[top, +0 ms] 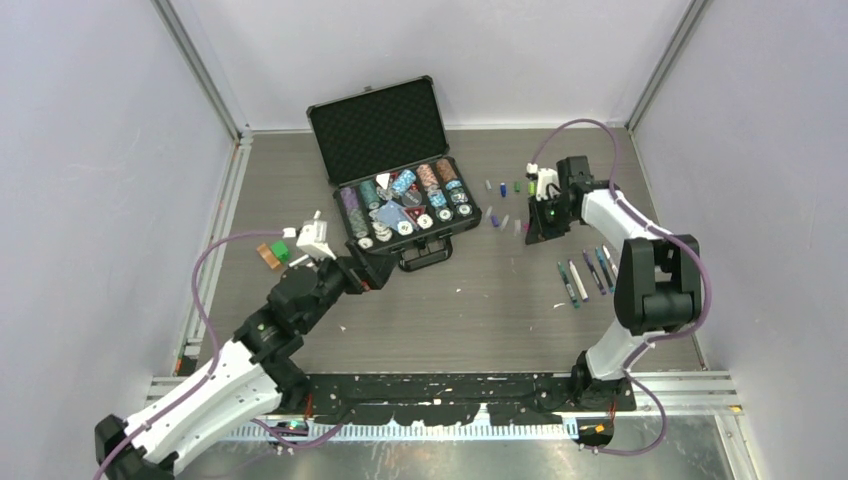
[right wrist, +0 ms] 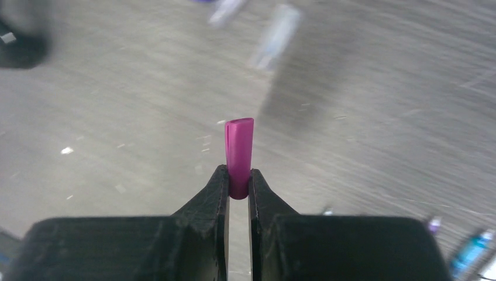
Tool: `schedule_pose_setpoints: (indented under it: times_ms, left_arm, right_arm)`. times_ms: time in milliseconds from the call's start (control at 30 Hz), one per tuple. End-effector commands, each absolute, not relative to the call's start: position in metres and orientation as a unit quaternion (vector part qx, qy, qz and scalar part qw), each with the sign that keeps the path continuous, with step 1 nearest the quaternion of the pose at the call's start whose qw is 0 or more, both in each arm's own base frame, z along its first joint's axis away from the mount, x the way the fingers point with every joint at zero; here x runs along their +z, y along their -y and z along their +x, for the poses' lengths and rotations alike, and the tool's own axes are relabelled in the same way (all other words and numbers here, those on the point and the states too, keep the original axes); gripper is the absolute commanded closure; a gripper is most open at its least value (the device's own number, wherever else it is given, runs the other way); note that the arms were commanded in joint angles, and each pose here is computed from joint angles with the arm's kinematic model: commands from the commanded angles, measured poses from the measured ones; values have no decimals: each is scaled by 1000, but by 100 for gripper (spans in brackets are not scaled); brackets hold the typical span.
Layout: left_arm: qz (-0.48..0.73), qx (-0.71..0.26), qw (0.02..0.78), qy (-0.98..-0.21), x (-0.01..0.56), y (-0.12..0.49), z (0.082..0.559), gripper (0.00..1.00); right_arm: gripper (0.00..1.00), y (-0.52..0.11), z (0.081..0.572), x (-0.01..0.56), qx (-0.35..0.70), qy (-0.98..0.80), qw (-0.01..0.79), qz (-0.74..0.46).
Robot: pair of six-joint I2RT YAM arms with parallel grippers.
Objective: Open the pen caps
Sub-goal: Place the pen cap at the center of the board.
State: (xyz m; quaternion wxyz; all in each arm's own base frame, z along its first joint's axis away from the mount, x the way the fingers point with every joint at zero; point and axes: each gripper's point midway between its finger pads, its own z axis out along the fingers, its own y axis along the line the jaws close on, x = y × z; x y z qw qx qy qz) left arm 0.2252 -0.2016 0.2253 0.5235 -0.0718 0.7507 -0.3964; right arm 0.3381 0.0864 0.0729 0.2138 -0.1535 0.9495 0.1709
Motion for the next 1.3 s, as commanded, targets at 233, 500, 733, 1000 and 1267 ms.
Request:
schedule_pose_setpoints:
  times_ms: [233,500,733,1000,1267]
  left_arm:
    - [-81,-309,542,-778,187,152,209,0]
    - [-75,-280,544,-787,187,140,206,0]
    - [-64,-259,546,-794,187,138,209,0]
    - [-44,-206,529,-822,183,135,216,0]
    - [-17,-175,514,-840,186,141,225,0]
  right_arm:
    - [96,-38,396,47,63,-970,188,-140]
    - [88,-47,406,33,87,-975,163,-125]
    - [79,-51,403,31,100,-975,156,-124]
    - [73,-58,401,44,120,-971,168,-122]
    - [69,-60,402,50,131,-968,180,-115]
